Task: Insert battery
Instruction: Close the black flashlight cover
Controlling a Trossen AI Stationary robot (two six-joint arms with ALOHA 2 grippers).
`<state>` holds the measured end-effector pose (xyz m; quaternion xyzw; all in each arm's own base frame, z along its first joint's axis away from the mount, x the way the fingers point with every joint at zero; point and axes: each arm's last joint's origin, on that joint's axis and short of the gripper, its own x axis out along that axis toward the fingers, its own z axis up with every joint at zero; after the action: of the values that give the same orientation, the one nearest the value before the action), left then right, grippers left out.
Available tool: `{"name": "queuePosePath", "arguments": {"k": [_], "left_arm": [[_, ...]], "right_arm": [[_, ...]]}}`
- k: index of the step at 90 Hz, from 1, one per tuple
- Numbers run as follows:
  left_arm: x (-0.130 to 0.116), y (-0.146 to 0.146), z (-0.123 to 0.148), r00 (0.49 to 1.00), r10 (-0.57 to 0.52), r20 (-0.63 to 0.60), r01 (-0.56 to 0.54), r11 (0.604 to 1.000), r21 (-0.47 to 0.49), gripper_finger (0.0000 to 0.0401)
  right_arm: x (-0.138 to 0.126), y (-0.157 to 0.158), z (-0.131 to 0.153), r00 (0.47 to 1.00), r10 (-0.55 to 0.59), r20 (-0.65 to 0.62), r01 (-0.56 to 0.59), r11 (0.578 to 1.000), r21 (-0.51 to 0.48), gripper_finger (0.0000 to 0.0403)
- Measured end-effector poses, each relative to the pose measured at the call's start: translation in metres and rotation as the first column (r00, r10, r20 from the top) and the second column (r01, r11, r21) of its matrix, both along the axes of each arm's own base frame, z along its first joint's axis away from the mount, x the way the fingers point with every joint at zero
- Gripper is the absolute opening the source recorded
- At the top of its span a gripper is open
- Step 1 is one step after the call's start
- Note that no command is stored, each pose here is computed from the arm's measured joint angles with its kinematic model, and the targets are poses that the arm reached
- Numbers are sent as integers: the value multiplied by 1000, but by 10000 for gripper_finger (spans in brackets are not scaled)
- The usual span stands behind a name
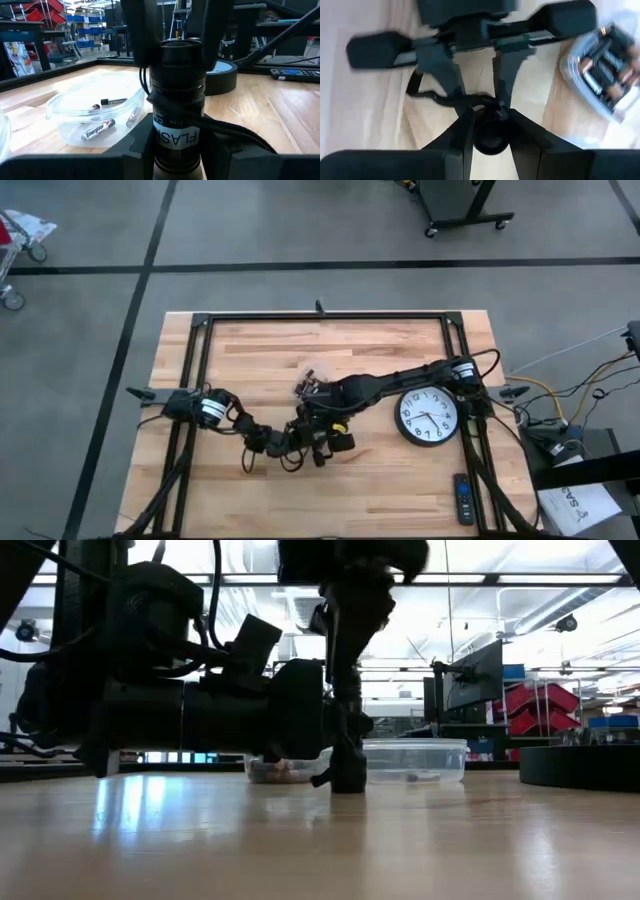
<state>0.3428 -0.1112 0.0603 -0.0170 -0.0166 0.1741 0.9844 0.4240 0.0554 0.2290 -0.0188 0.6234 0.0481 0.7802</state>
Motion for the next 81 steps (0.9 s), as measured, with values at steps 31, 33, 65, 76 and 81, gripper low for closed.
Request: {"name": "queuePosePath", "arguments": {"k": [31, 33, 65, 76, 81], "left_arm": [[0, -1, 0, 1000, -9, -5, 9, 1000, 8, 93], [0, -1, 0, 1000, -10, -5, 10, 1000, 8, 93], [-1, 0, 0, 1000, 7, 0, -7, 1000, -4, 93], [-1, 0, 0, 1000, 16, 0, -16, 1000, -3, 93], [-1, 0, 0, 1000, 16, 0, -16, 1000, -3, 93]], "right_arm": [[1, 0, -1, 936, -351, -38, 353, 931, 97, 54], [2, 0, -1, 937, -348, -36, 350, 932, 98, 50], [4, 1, 15, 991, -103, 84, 102, 995, 20, 44], [1, 1, 34, 989, 39, 141, -32, 998, -52, 79], [-1, 0, 44, 981, 87, 172, -74, 994, -81, 99]]}}
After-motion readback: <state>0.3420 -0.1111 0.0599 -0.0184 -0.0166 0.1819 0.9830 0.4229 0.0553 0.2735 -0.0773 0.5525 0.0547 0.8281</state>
